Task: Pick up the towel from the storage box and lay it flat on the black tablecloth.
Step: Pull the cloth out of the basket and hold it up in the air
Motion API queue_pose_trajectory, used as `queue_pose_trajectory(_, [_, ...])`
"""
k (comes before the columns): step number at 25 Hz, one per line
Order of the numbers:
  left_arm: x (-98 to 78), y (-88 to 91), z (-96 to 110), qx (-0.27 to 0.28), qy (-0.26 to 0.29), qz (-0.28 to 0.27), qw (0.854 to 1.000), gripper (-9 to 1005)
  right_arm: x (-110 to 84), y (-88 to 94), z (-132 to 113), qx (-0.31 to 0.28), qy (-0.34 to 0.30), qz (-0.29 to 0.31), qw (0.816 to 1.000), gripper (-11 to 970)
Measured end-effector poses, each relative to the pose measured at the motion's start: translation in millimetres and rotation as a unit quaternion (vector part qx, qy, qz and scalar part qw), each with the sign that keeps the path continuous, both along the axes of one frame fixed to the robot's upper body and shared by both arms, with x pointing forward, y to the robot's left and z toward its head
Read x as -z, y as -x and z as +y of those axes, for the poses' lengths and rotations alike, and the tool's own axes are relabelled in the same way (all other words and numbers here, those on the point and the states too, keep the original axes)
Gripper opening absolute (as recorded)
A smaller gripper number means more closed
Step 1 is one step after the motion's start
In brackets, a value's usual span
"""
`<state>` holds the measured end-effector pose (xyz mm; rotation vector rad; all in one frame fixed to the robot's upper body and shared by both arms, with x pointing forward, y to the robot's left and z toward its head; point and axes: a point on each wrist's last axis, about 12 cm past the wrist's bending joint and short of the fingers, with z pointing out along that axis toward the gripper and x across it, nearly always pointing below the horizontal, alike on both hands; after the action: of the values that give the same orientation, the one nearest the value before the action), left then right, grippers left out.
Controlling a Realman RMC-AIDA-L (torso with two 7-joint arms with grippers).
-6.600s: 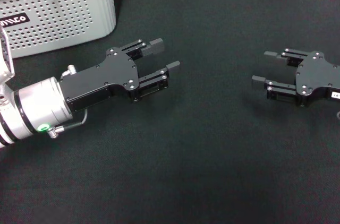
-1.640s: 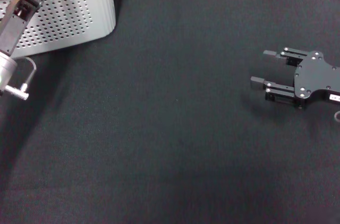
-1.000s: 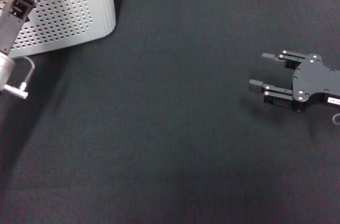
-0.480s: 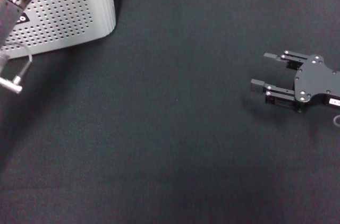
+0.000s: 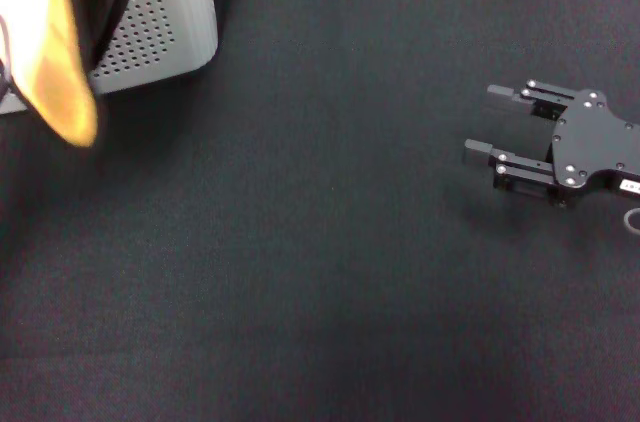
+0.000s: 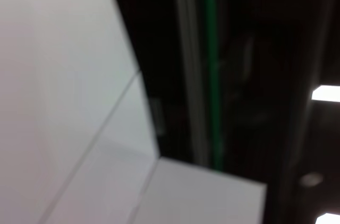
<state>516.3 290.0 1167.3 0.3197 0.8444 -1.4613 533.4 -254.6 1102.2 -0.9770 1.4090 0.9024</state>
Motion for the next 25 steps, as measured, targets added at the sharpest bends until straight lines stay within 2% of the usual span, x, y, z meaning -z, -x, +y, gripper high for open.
queue_pose_trajectory(6, [-17.5,-4.1,-15,0.047,0.03,-0.041,0.998,-1,-15.7,7.4,5,-0.045,-0.044,-0.041,0.997,508])
queue_pose_trajectory(9, [-17.5,-4.9,-19,0.052,0.029,-0.042,0.997,-1,-24.8,9.2,12,-0.072,-0.068,-0.068,0.993,506])
queue_pose_trajectory(15, [-14.2,-3.5,-26,0.072,0.02,-0.034,0.997,-1,-36.7,1.3,26,-0.094,-0.082,-0.097,0.987,501])
queue_pose_trajectory(25, [-13.4,-2.6,-32,0.09,0.014,-0.031,0.995,-1,-28.3,-2.7,42,-0.101,-0.058,-0.087,0.989,492])
